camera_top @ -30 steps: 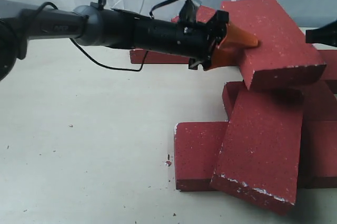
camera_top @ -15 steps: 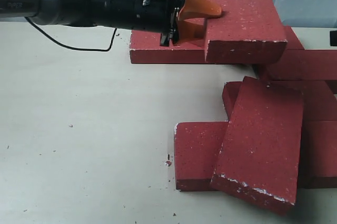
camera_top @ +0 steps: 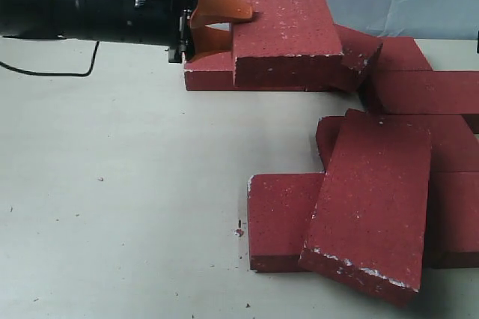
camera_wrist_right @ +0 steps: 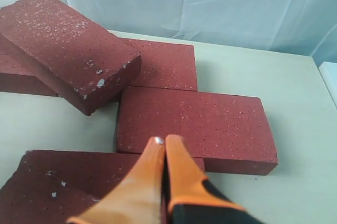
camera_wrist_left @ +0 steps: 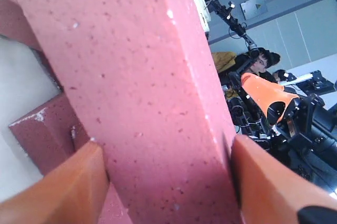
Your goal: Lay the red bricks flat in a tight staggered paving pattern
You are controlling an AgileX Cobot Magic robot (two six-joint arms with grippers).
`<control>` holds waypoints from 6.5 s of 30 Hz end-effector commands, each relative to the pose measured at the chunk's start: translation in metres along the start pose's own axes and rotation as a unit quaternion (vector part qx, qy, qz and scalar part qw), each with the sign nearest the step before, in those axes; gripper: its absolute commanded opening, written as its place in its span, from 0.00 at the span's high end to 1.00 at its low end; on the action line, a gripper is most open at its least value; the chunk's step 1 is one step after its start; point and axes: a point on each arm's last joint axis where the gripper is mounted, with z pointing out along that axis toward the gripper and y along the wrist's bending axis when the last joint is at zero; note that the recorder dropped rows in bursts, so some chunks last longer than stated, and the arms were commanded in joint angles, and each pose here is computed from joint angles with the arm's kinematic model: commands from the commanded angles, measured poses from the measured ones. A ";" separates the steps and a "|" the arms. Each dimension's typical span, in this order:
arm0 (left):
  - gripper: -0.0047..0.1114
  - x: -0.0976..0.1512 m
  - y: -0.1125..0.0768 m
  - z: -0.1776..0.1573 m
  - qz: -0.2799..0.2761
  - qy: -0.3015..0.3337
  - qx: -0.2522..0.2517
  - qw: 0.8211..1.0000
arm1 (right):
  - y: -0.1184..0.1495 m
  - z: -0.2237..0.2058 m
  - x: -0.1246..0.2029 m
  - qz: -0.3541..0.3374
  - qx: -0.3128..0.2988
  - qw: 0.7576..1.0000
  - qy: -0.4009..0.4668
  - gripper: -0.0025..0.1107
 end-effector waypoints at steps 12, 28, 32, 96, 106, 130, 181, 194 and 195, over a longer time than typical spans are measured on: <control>0.96 0.046 0.022 -0.079 -0.031 -0.065 -0.055 0.996 | 0.001 0.021 0.003 0.012 -0.006 1.000 0.009 0.99; 0.96 0.091 0.063 -0.112 -0.045 -0.024 -0.182 0.982 | 0.002 0.029 0.004 0.025 -0.009 1.000 0.006 0.99; 0.96 0.093 0.066 -0.114 -0.048 -0.015 -0.202 0.978 | 0.002 0.029 0.004 0.027 -0.010 1.000 0.006 0.99; 0.96 -0.020 0.104 -0.133 0.201 -0.026 -0.393 0.897 | 0.306 0.076 0.018 -0.409 -0.404 0.788 0.222 0.99; 0.96 -0.034 0.130 -0.095 0.221 -0.018 -0.384 0.896 | 0.346 0.077 0.071 -0.466 -0.524 0.671 0.240 0.99; 0.96 -0.027 0.163 -0.074 0.243 0.055 -0.368 0.896 | 0.352 0.109 0.092 -0.509 -0.479 0.681 0.218 0.99; 0.96 0.023 0.096 -0.161 0.116 0.134 -0.462 0.869 | 0.206 0.188 0.012 -0.315 -0.237 0.875 0.280 0.99; 0.96 0.023 0.097 -0.169 0.111 0.039 -0.508 0.853 | 0.231 0.137 0.028 -0.259 -0.495 0.806 0.195 0.99; 0.96 0.023 0.098 -0.169 0.109 0.036 -0.509 0.853 | 0.234 0.136 0.032 -0.264 -0.515 0.791 0.196 0.99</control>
